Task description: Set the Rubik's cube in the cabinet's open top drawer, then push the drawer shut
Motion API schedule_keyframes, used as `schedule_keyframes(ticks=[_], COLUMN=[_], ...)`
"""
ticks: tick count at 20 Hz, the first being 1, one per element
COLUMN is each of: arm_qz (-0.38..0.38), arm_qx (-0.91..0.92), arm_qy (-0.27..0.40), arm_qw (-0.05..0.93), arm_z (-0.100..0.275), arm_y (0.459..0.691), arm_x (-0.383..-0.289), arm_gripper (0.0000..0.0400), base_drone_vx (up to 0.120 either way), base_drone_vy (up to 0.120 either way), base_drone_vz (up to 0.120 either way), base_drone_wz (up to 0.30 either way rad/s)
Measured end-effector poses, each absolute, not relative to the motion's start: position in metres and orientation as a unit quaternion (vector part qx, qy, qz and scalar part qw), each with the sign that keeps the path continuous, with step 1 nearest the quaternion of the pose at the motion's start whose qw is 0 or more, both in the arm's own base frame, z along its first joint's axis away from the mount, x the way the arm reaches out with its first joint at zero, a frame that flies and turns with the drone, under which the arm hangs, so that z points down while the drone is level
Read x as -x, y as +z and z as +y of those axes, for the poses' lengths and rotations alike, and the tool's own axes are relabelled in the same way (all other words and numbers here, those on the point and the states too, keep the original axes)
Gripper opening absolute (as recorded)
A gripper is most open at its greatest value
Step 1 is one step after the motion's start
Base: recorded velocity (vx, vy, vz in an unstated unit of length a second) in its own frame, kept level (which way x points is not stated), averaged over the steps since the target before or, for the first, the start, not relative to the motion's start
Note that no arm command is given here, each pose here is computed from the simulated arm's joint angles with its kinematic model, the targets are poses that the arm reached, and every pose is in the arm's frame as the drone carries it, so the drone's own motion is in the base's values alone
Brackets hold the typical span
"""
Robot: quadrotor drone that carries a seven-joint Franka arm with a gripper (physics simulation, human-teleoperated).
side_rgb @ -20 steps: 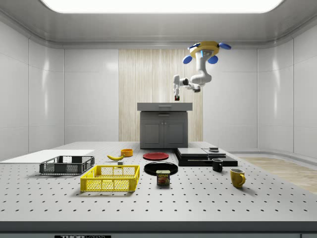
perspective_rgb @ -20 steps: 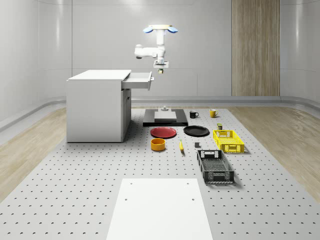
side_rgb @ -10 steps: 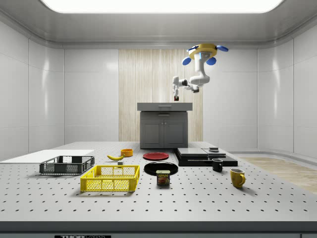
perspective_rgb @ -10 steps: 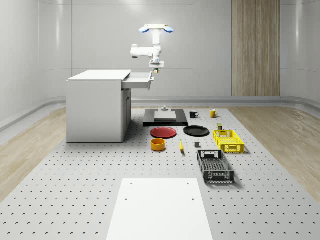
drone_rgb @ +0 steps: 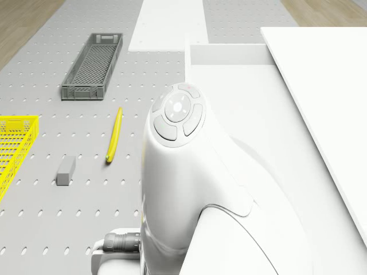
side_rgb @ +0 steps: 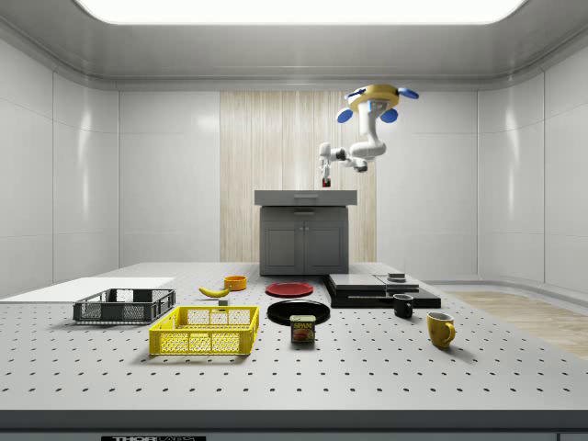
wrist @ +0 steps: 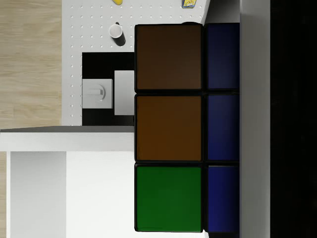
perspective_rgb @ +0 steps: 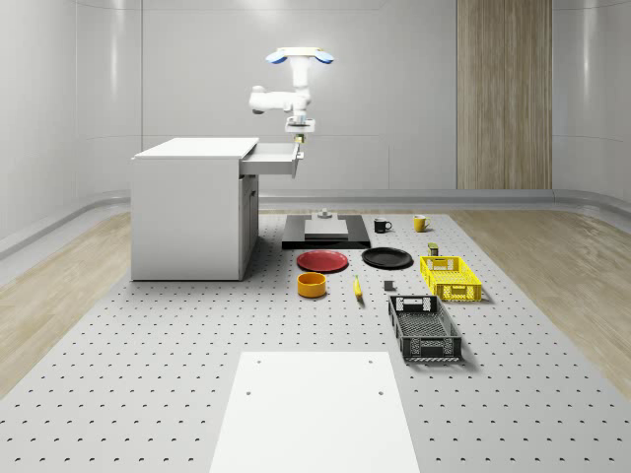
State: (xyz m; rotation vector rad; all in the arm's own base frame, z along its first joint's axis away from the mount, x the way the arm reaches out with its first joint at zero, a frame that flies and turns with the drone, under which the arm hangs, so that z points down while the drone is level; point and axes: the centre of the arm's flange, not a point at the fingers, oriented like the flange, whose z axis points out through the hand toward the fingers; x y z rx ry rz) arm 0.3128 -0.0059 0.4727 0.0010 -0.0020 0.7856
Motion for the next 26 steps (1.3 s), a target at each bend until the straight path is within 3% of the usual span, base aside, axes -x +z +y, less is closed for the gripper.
schedule_keyframes(ticks=[22, 26], arm_qz=[-0.001, -0.001], arm_qx=[0.000, 0.000], arm_qy=[0.383, 0.383], arm_qw=[0.924, 0.924], arm_z=[-0.0059, -0.0059], arm_y=[0.4727, 0.4795], arm_x=[-0.3128, -0.3127], arm_gripper=[0.0325, 0.0325], base_drone_vx=[0.000, 0.000], base_drone_vy=[-0.120, -0.020], base_drone_vz=[0.000, 0.000], base_drone_wz=[0.000, 0.000])
